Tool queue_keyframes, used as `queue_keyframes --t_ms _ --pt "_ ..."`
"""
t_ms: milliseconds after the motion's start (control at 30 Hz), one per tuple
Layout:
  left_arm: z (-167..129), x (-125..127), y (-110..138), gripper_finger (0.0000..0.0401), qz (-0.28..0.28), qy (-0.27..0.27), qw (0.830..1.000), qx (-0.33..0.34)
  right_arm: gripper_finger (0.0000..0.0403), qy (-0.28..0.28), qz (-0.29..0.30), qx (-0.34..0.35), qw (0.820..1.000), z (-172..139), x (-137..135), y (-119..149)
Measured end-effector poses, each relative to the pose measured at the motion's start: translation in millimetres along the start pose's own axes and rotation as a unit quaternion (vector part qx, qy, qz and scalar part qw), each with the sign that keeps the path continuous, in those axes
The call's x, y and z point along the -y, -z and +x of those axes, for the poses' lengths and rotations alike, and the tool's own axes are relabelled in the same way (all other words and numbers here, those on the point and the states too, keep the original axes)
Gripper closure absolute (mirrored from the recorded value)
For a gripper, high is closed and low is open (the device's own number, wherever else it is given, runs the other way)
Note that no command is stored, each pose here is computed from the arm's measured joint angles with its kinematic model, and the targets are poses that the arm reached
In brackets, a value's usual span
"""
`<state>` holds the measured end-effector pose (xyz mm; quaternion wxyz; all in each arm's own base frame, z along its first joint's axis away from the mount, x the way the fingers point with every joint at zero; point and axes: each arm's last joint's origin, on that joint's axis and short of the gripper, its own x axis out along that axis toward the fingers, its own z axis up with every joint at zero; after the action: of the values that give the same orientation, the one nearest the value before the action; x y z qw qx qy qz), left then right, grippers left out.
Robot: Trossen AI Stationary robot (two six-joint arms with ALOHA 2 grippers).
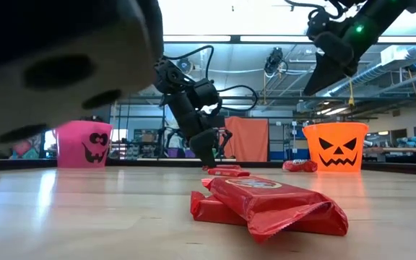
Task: Sort candy by brand, put in halloween buckets
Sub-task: Put the red chocolate bar into the orange bucket
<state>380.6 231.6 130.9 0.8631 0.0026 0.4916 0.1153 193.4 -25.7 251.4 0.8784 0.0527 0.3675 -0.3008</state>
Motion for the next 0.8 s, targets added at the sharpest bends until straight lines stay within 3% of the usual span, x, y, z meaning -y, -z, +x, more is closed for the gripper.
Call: queue_keyframes --t_ms 267,433,667,800 --pt "-11 -1 -9 0.0238 -0.048 0.004 0.999 -0.024 0.0272 0.016 0.002 0.01 1.0 2 0 -1" --pt "-26 2 -37 0.0238 -0.047 0.043 0.998 0.029 0.0272 0.045 -0.013 0.034 0.998 20 1 0" --pt "-38 36 -61 0.0238 -0.018 0.173 0.983 0.058 0.0272 0.039 -0.193 0.017 0.98 42 -4 17" --pt "-41 55 -70 0.0238 -0.017 0.2 0.977 0.065 0.0272 0.015 -0.263 0.015 0.965 50 -7 26"
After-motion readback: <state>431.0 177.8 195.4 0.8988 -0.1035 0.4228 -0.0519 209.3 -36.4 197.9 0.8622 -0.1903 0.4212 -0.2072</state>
